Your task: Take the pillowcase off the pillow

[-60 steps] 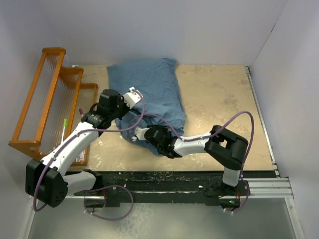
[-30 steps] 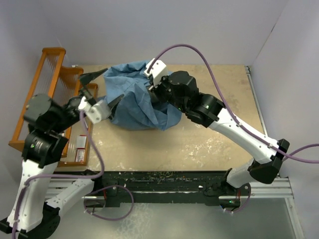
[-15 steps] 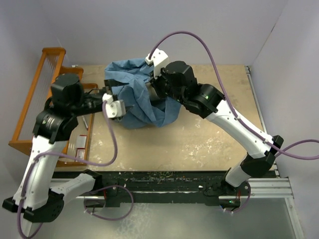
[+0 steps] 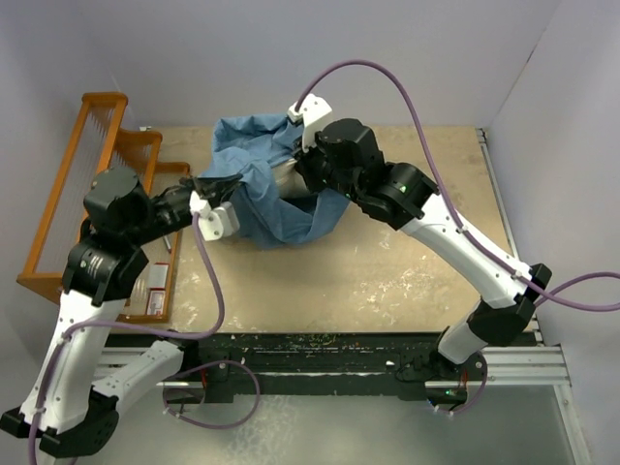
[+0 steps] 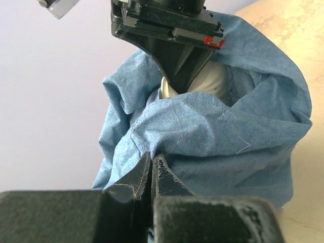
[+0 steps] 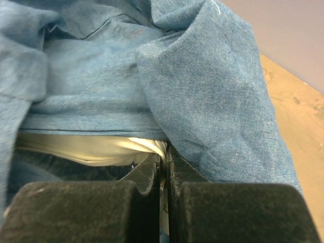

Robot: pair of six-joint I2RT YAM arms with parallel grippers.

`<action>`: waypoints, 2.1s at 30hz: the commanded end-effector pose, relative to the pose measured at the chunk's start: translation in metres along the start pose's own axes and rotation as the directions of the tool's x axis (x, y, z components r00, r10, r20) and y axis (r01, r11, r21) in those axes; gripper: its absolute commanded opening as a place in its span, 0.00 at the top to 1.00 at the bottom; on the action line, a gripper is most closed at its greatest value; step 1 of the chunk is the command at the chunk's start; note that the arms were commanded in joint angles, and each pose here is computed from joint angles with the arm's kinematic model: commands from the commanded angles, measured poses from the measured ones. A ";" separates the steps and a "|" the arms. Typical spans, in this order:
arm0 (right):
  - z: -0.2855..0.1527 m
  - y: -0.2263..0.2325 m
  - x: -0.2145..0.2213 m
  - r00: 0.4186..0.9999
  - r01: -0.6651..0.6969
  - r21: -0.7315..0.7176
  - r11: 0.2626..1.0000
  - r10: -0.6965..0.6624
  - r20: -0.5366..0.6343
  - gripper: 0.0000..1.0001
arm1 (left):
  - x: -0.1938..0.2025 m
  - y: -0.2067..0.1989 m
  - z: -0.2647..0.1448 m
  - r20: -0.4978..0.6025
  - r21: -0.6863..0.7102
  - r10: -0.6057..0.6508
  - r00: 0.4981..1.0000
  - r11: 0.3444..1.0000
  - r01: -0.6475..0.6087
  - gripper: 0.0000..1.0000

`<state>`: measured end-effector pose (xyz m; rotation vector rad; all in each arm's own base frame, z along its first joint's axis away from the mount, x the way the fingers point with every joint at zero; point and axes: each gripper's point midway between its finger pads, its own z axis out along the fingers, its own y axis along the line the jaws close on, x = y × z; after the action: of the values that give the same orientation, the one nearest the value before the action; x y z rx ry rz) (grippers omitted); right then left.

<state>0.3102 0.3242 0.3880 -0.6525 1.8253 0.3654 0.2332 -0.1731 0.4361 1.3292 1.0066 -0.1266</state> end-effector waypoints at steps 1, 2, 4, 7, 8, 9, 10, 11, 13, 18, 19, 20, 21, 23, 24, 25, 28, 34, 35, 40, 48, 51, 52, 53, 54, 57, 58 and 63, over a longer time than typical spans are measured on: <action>-0.020 -0.044 -0.050 0.975 -0.159 0.108 0.981 0.138 0.175 1.00 | -0.011 0.022 -0.021 -0.009 -0.163 0.072 0.997 0.984 -0.072 1.00; -0.020 -0.051 -0.049 0.973 -0.176 0.121 0.977 0.154 0.173 1.00 | -0.007 0.027 -0.025 -0.032 -0.199 0.078 0.996 0.976 -0.083 1.00; -0.020 -0.064 -0.044 0.970 -0.202 0.147 0.968 0.177 0.167 1.00 | 0.004 0.036 -0.032 -0.093 -0.269 0.072 0.993 0.959 -0.094 1.00; -0.024 -0.080 -0.041 0.963 -0.232 0.170 0.958 0.202 0.177 1.00 | 0.027 0.045 -0.043 -0.202 -0.351 0.040 0.978 0.930 -0.111 1.00; -0.026 -0.086 -0.041 0.959 -0.246 0.173 0.954 0.214 0.186 1.00 | 0.036 0.046 -0.047 -0.238 -0.373 0.024 0.971 0.921 -0.114 1.00; -0.029 -0.091 -0.041 0.955 -0.260 0.176 0.950 0.225 0.195 1.00 | 0.044 0.046 -0.051 -0.269 -0.393 0.012 0.963 0.912 -0.121 1.00; -0.032 -0.097 -0.041 0.950 -0.273 0.180 0.945 0.236 0.204 1.00 | 0.051 0.046 -0.054 -0.296 -0.407 -0.003 0.955 0.905 -0.124 1.00; -0.036 -0.103 -0.042 0.945 -0.284 0.180 0.942 0.244 0.216 1.00 | 0.058 0.045 -0.057 -0.321 -0.422 -0.018 0.947 0.898 -0.126 1.00; -0.042 -0.109 -0.046 0.936 -0.298 0.169 0.940 0.253 0.243 1.00 | 0.072 0.041 -0.062 -0.367 -0.440 -0.040 0.929 0.888 -0.135 1.00; -0.055 -0.122 -0.051 0.924 -0.317 0.175 0.932 0.263 0.276 1.00 | 0.101 0.032 -0.065 -0.436 -0.463 -0.092 0.895 0.876 -0.136 1.00; -0.056 -0.122 -0.051 0.923 -0.321 0.172 0.931 0.266 0.279 1.00 | 0.102 0.025 -0.059 -0.421 -0.443 -0.095 0.902 0.890 -0.113 1.00; -0.056 -0.121 -0.052 0.920 -0.325 0.163 0.932 0.271 0.282 1.00 | 0.105 0.016 -0.055 -0.410 -0.415 -0.101 0.906 0.906 -0.087 1.00; -0.056 -0.119 -0.052 0.917 -0.328 0.147 0.933 0.277 0.287 1.00 | 0.108 0.005 -0.049 -0.399 -0.376 -0.106 0.911 0.925 -0.057 1.00; -0.057 -0.111 -0.055 0.904 -0.341 0.095 0.935 0.299 0.305 1.00 | 0.121 -0.024 -0.034 -0.396 -0.280 -0.143 0.907 0.959 0.029 0.96; -0.058 -0.107 -0.057 0.898 -0.346 0.066 0.936 0.310 0.312 1.00 | 0.129 -0.039 -0.027 -0.401 -0.235 -0.172 0.900 0.969 0.080 0.91; -0.057 -0.102 -0.058 0.895 -0.349 0.038 0.937 0.320 0.311 1.00 | 0.136 -0.052 -0.021 -0.410 -0.193 -0.198 0.890 0.973 0.128 0.83; -0.056 -0.090 -0.062 0.891 -0.351 -0.026 0.936 0.342 0.298 1.00 | 0.144 -0.077 -0.010 -0.411 -0.095 -0.229 0.882 0.974 0.208 0.13; -0.058 -0.089 -0.066 0.889 -0.352 -0.035 0.935 0.346 0.301 1.00 | 0.010 -0.022 -0.034 -0.086 -0.091 -0.212 0.974 0.975 0.204 0.01; -0.056 -0.089 -0.065 0.889 -0.353 -0.035 0.935 0.347 0.298 1.00 | -0.026 -0.019 -0.043 -0.003 -0.041 -0.205 0.979 0.978 0.204 0.01; -0.043 -0.084 -0.074 0.874 -0.363 -0.072 0.929 0.366 0.319 1.00 | -0.116 -0.010 -0.061 0.209 0.137 -0.265 0.941 0.961 0.240 0.01; -0.025 -0.032 -0.090 0.876 -0.359 -0.166 0.918 0.393 0.280 1.00 | -0.039 -0.009 0.007 0.075 0.176 -0.288 0.955 0.946 0.272 0.07; -0.022 -0.019 -0.095 0.879 -0.358 -0.181 0.916 0.396 0.266 1.00 | -0.033 0.000 0.019 0.077 0.160 -0.260 0.963 0.956 0.245 0.10; -0.021 -0.016 -0.097 0.879 -0.357 -0.188 0.915 0.397 0.263 1.00 | -0.029 0.003 0.021 0.069 0.155 -0.247 0.966 0.960 0.235 0.12; -0.020 -0.012 -0.098 0.879 -0.356 -0.196 0.914 0.399 0.261 1.00 | -0.026 0.005 0.024 0.060 0.149 -0.235 0.970 0.963 0.224 0.14; -0.019 -0.009 -0.099 0.879 -0.354 -0.206 0.912 0.400 0.261 1.00 | -0.021 0.007 0.026 0.047 0.141 -0.220 0.974 0.967 0.211 0.15; -0.018 -0.001 -0.101 0.880 -0.347 -0.227 0.910 0.399 0.257 1.00 | -0.010 0.011 0.030 0.021 0.122 -0.171 0.985 0.978 0.168 0.19; -0.018 0.002 -0.102 0.881 -0.344 -0.235 0.909 0.399 0.255 1.00 | -0.008 0.011 0.030 0.014 0.120 -0.157 0.988 0.981 0.154 0.21; -0.019 0.017 -0.103 0.889 -0.317 -0.285 0.905 0.388 0.244 1.00 | 0.013 0.009 0.032 -0.035 0.103 -0.068 0.997 0.992 0.072 0.28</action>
<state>0.3274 0.3461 0.4045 -0.4259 1.8595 0.7225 0.2553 -0.1992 0.4261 1.3627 1.1693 -0.3544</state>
